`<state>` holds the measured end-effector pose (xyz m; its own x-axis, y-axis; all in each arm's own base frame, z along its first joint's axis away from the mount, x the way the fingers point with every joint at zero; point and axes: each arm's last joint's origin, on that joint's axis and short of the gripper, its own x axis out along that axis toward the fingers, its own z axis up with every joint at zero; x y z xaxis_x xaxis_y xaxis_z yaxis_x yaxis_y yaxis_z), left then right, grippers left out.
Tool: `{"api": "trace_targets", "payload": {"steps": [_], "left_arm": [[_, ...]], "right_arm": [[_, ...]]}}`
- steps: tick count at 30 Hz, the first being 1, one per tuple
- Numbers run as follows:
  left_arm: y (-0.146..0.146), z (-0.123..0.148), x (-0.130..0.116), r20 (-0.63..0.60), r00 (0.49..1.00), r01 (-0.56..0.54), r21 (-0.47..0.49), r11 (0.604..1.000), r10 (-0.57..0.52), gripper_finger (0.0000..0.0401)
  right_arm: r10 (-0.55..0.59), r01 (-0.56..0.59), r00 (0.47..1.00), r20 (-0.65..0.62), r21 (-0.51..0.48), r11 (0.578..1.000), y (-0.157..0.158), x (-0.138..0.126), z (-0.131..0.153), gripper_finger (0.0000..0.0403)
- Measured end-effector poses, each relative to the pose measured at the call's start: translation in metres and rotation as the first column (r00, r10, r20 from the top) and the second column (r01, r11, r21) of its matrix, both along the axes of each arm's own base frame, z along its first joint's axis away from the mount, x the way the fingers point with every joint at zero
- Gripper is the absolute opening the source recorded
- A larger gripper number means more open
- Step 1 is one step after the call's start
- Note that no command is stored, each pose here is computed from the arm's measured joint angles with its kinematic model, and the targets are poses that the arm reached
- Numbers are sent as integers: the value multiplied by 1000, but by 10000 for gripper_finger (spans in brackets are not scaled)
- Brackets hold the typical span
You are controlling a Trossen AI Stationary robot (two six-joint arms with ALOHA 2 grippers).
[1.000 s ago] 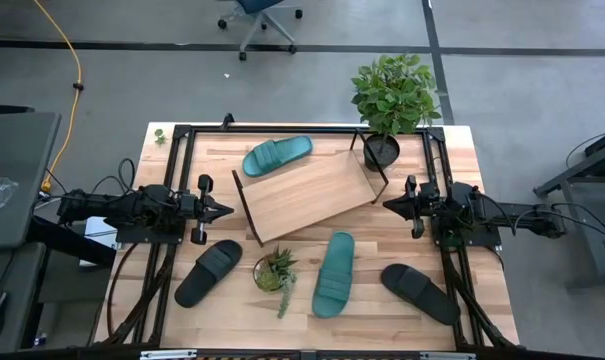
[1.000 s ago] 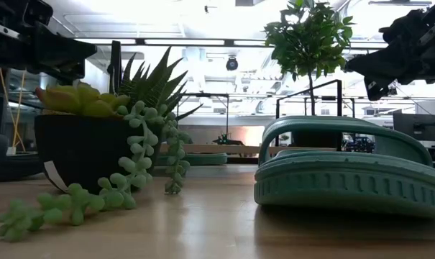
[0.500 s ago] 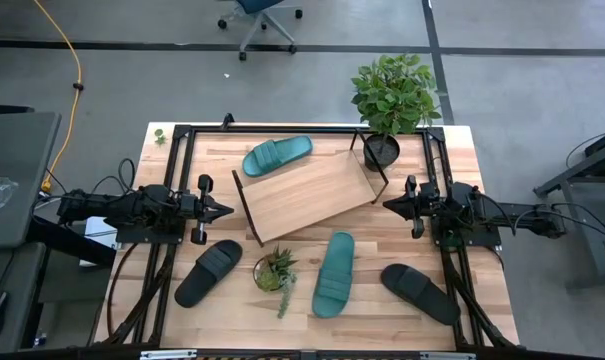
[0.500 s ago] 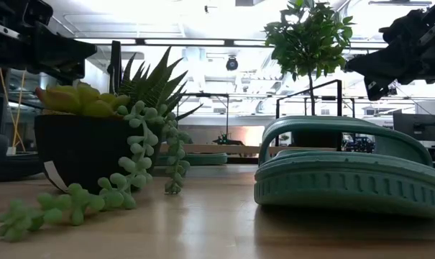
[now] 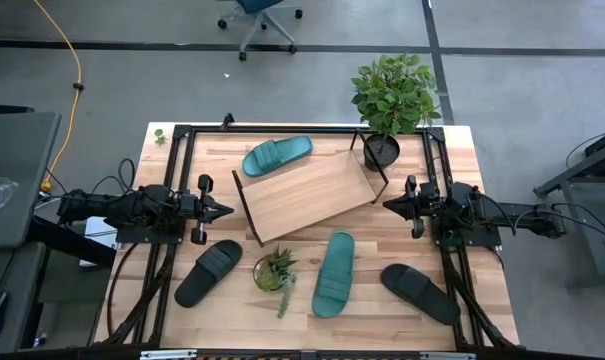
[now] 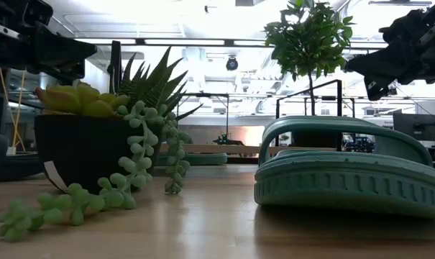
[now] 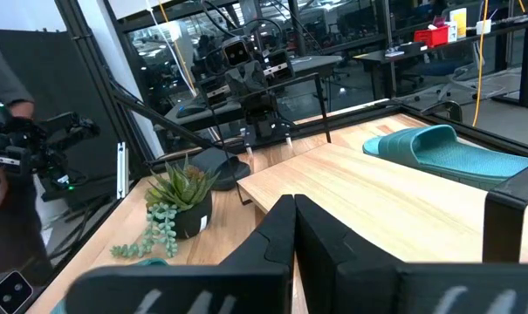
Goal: Pick and place slides into the shelf
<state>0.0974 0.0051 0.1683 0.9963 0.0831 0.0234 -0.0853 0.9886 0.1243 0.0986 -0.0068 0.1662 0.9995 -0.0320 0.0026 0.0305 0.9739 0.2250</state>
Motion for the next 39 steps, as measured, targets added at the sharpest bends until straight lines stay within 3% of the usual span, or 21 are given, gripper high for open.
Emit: {"api": "trace_targets", "payload": {"steps": [28, 37, 39], "left_arm": [[1, 1, 0, 7, 999, -34, -3, 999, 34, 1], [1, 1, 0, 12, 1000, -26, -58, 998, 26, 1], [1, 2, 0, 35, 999, -17, -156, 988, 22, 1]], "right_arm": [[0, 0, 1000, 0, 0, 1000, 0, 0, 0, 0], [0, 0, 1000, -1, -31, 1000, 0, 0, 0, 0], [0, 0, 1000, -2, -49, 999, 0, 0, 0, 0]]}}
